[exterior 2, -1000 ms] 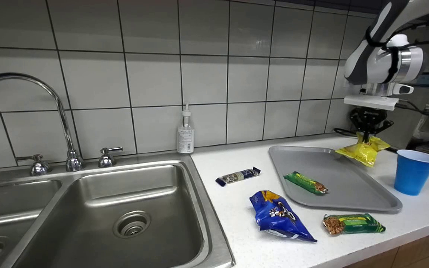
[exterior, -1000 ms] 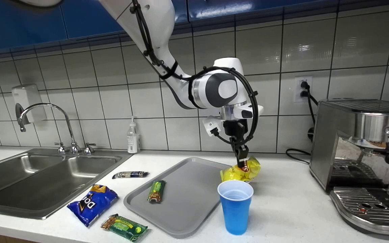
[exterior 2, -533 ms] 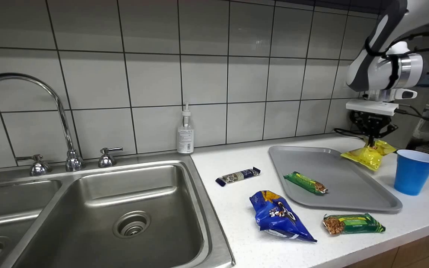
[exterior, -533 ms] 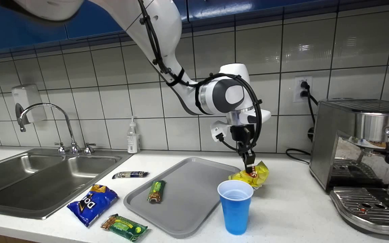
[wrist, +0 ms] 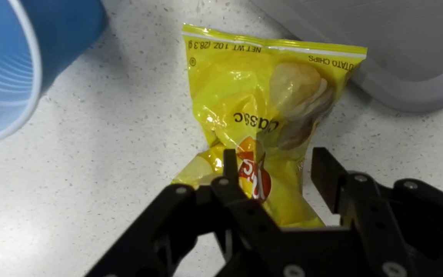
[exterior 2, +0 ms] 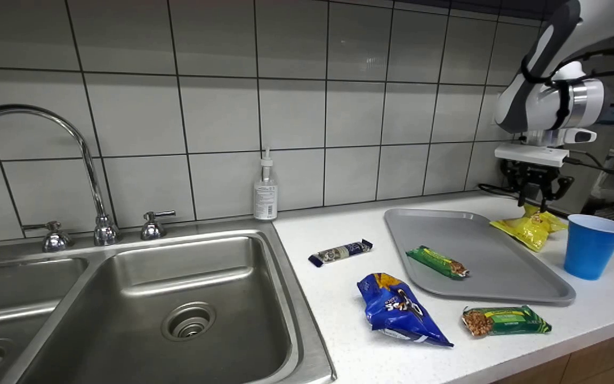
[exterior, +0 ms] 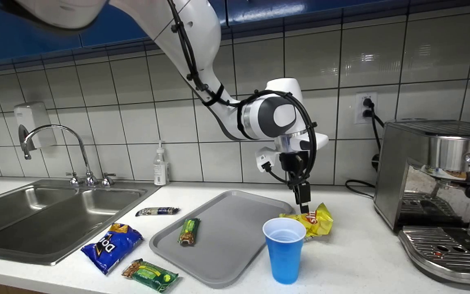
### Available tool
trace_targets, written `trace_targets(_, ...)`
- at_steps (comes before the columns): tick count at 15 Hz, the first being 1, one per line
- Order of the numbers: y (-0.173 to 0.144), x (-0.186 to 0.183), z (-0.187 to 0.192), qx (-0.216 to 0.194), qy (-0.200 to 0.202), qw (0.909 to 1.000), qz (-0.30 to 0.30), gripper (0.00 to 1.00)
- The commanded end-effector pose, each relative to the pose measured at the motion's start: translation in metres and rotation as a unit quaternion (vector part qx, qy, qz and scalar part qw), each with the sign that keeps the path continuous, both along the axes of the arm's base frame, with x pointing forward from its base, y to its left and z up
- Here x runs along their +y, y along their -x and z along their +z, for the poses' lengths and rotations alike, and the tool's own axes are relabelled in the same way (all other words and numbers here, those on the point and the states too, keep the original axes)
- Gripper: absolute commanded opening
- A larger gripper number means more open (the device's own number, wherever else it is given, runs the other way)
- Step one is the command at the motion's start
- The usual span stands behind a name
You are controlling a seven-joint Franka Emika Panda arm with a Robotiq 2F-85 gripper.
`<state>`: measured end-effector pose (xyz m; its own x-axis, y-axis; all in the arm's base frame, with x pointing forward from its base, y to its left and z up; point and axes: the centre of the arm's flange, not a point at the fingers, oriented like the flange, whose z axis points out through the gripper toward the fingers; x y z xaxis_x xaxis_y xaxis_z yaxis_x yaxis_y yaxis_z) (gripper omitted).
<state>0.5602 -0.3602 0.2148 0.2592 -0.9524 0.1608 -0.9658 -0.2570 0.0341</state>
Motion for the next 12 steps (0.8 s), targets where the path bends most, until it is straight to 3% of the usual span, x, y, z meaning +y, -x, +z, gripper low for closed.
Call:
trace_targets(1,-0.005,0.009,0.011,0.003,-0.001,0.9998,0.019,0.85)
trace_targets(3,-0.004,0.021,0.013,0.003,0.006,0.9989,0.047,0.99)
trace_targets(8,-0.001,0.059,0.015,0.007,0.013,0.9924,0.122,1.00)
trace_targets(12,0.009,0.090,0.018,0.003,0.010,0.9813,0.192,1.00)
